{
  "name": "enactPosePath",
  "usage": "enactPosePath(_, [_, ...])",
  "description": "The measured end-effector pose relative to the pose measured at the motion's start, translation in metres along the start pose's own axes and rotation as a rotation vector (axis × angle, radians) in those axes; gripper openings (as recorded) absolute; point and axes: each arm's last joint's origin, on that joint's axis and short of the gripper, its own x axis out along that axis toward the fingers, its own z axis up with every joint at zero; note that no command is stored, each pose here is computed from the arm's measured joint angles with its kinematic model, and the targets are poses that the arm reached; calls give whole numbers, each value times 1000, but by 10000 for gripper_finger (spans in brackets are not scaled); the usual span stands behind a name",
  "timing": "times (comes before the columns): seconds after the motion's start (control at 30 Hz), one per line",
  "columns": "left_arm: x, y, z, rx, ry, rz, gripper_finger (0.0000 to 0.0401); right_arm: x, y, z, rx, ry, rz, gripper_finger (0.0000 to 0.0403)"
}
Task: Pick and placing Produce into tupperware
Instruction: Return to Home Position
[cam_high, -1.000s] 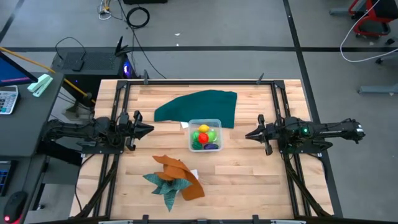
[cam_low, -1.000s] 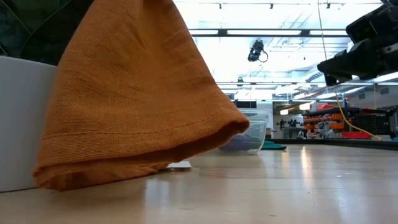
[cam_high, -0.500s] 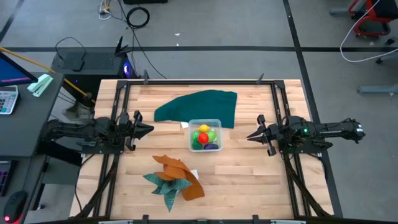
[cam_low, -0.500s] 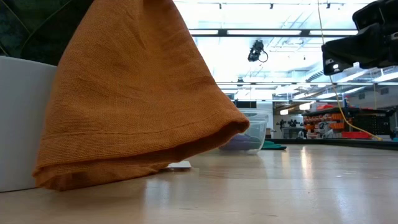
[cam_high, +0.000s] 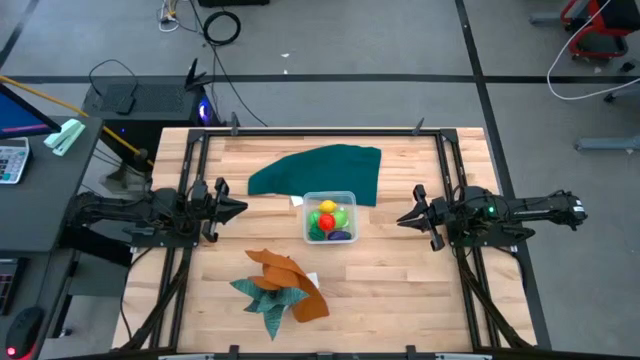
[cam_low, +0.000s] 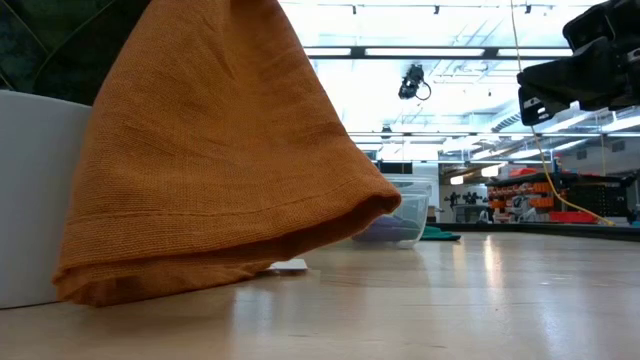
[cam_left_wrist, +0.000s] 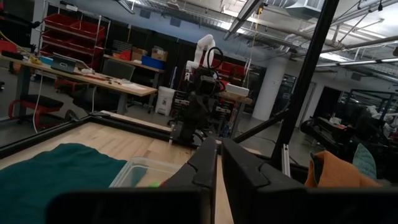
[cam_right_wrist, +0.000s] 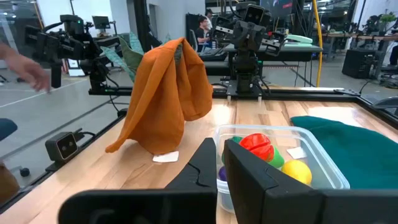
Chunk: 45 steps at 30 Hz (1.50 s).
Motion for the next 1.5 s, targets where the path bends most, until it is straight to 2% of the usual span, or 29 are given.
enactPosePath(0.1, [0,0,0,14,0,0,25,0,0,0,0,0,0,0])
enactPosePath(0.3, [0,0,0,181,0,0,30,0,0,0,0,0,0,0])
enactPosePath(0.6, [0,0,0,185,0,0,41,0,0,0,1,-1,0,0])
enactPosePath(0.97, [0,0,0,184,0,0,28,0,0,1,1,-2,-1,0])
enactPosePath(1.3, [0,0,0,185,0,0,40,0,0,1,1,-2,-1,0])
enactPosePath(1.5, [0,0,0,185,0,0,34,0,0,1,1,-2,-1,0])
